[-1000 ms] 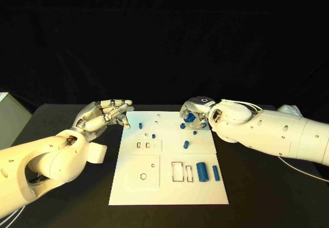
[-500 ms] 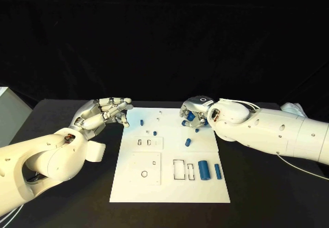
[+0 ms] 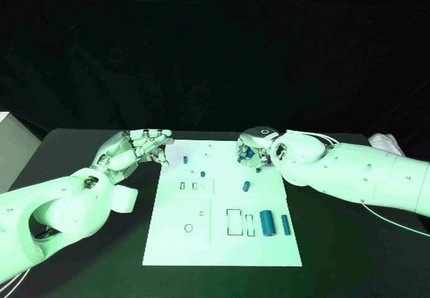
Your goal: Assemble the parts on the task board
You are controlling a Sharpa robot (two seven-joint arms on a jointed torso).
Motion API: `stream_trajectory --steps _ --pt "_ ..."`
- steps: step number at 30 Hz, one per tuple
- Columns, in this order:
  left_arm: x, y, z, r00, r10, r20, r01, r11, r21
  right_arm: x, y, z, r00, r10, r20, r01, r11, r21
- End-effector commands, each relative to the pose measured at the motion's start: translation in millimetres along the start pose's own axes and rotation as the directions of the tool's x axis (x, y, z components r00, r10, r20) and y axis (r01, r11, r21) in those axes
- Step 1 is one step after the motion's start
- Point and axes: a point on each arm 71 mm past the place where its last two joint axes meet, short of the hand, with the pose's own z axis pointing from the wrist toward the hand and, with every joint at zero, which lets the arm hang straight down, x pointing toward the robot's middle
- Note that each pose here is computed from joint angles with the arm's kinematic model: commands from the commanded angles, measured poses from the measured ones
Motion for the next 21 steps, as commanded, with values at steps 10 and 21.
stream_trajectory --steps 10,21 --pt "2.4 -0.7 0.2 1.000 -0.004 -0.026 0.004 1.000 -0.001 1.0 5 -0.4 1.000 0.014 0.027 -0.014 1.000 -0.011" --pt "0.5 0.0 0.2 1.000 -0.003 -0.024 0.003 1.000 -0.009 -11.2 9 -4.0 0.987 0.047 0.151 -0.050 0.999 0.012"
